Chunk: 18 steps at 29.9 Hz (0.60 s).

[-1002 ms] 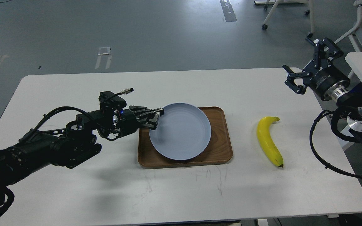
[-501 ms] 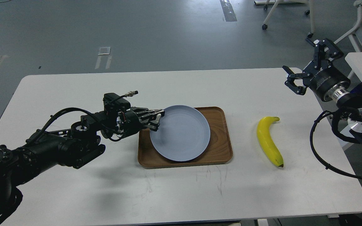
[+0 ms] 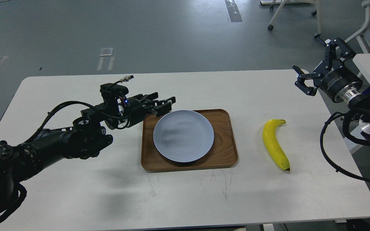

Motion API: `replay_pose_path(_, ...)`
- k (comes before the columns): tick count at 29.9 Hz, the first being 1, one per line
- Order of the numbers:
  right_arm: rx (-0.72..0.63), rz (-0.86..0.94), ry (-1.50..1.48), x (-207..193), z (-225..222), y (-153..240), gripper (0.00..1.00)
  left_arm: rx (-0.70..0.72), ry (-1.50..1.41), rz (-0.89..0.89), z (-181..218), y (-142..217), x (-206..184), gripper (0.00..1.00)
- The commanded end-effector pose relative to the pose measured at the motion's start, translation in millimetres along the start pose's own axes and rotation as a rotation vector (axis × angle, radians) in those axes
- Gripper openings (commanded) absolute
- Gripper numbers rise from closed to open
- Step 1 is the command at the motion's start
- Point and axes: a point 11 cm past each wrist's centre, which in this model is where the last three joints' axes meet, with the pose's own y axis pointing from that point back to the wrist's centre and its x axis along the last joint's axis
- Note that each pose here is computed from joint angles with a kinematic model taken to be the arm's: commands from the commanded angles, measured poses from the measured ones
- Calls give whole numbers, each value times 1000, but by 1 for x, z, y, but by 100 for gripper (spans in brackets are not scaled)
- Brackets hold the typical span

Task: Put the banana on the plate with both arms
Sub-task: 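Open the left gripper and raise it away from the plate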

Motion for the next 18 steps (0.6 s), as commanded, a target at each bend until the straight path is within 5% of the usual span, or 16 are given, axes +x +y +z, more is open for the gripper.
replay_pose_path(1,7,-9,23,-2,-7,-1,100,-14,162,149,17,-14,57,98)
replay_pose_path(11,-44,-30,299,1,-18,5,100,-241,974,215,69,-22,172,98)
replay_pose_path(15,-79,-54,473,0,-22,10,100,-135,1323,163,36,-4,160,98)
replay_pose_path(18,-88,-78,550,-5,-27,14,100,-180,1397,69,41,16,145,98)
